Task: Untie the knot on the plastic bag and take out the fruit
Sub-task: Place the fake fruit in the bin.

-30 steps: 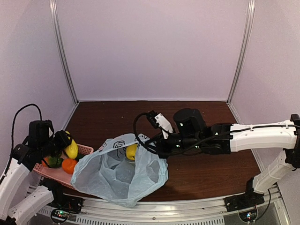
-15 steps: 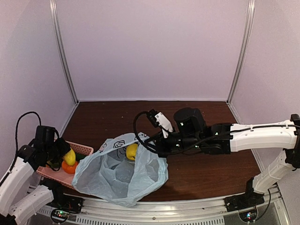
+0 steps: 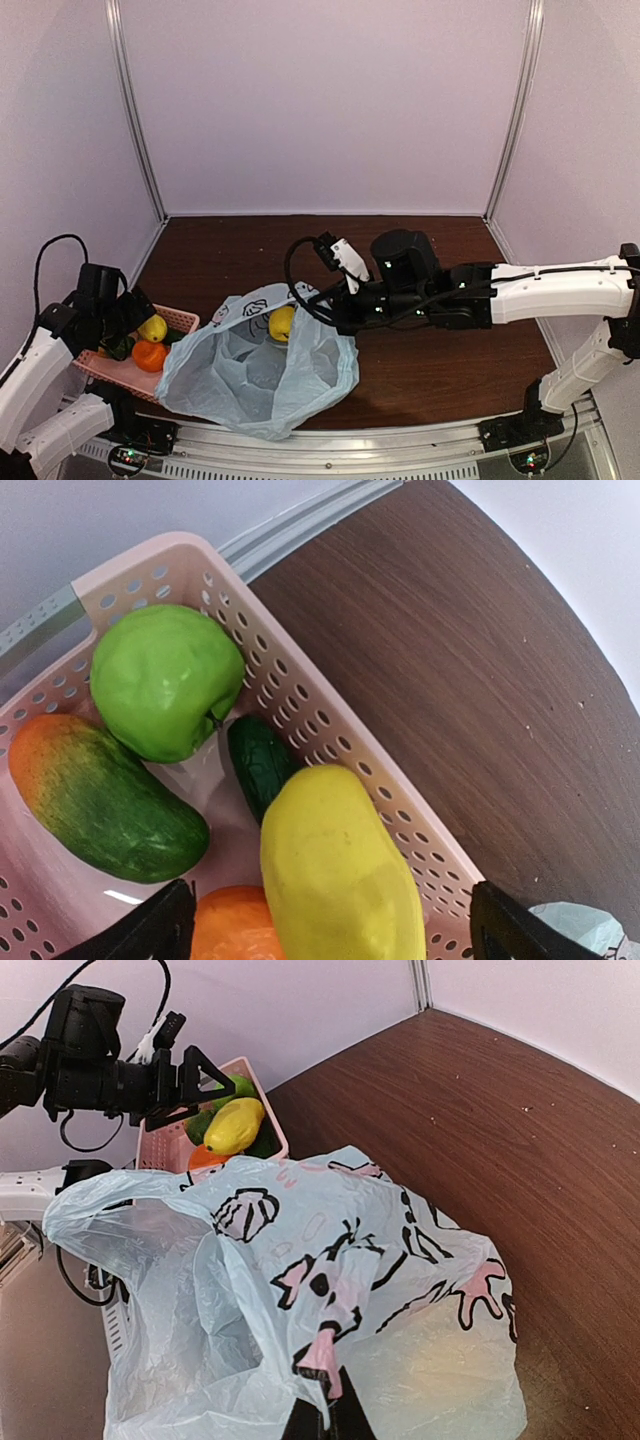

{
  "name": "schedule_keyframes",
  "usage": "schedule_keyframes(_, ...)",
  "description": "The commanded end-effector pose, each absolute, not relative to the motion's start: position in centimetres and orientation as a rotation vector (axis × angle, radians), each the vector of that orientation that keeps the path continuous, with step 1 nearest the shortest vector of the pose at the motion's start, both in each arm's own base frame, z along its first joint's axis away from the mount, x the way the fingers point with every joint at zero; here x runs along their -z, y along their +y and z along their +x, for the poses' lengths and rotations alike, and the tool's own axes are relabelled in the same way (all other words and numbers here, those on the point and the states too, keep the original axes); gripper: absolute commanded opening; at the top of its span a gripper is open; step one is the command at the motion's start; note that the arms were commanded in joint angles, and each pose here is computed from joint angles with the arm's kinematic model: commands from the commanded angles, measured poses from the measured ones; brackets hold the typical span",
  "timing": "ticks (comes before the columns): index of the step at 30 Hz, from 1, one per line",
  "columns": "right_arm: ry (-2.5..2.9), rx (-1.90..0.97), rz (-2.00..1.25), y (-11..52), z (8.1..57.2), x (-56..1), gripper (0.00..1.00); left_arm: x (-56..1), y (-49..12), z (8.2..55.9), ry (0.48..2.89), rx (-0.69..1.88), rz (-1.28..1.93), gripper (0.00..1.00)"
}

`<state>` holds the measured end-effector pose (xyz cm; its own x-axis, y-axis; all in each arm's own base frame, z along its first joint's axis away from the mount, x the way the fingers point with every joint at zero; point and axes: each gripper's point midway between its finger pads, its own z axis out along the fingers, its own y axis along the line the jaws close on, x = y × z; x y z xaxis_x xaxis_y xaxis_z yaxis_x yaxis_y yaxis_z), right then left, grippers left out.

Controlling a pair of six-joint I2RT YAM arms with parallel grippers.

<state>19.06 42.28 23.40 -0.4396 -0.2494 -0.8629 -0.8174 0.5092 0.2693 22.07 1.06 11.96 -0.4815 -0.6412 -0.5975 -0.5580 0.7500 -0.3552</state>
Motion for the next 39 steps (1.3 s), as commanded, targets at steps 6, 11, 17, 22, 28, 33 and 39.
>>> schedule_keyframes(6,1.918,-0.904,-0.827,42.1,19.3,-25.1,0.0,-18.4,0.6,23.6,2.117,0.179,-0.71,0.97)
schedule_keyframes(11,1.922,-0.889,-0.812,41.8,19.5,-25.3,0.0,-23.8,-3.3,26.2,2.113,0.331,-0.397,0.95)
schedule_keyframes(17,1.94,-0.89,-0.784,41.4,19.9,-24.9,0.0,-29.3,-11.6,28.1,2.05,0.701,0.023,0.88)
schedule_keyframes(22,1.942,-0.92,-0.745,41.5,20.3,-25.0,0.0,-33.1,-19.6,25.7,1.954,0.928,0.4,0.86)
schedule_keyframes(28,1.958,-0.944,-0.715,41.6,21.2,-24.8,0.0,-31.7,-27.8,20.8,1.937,1.115,0.774,0.8)
schedule_keyframes(33,1.964,-0.934,-0.693,41.2,21.7,-24.8,0.0,-31.7,-31.3,17.3,1.911,1.231,0.941,0.7)
schedule_keyframes(39,1.982,-0.936,-0.679,41.0,22.0,-24.3,0.0,-25.8,-34.1,14.7,2.072,1.217,1.076,0.6)
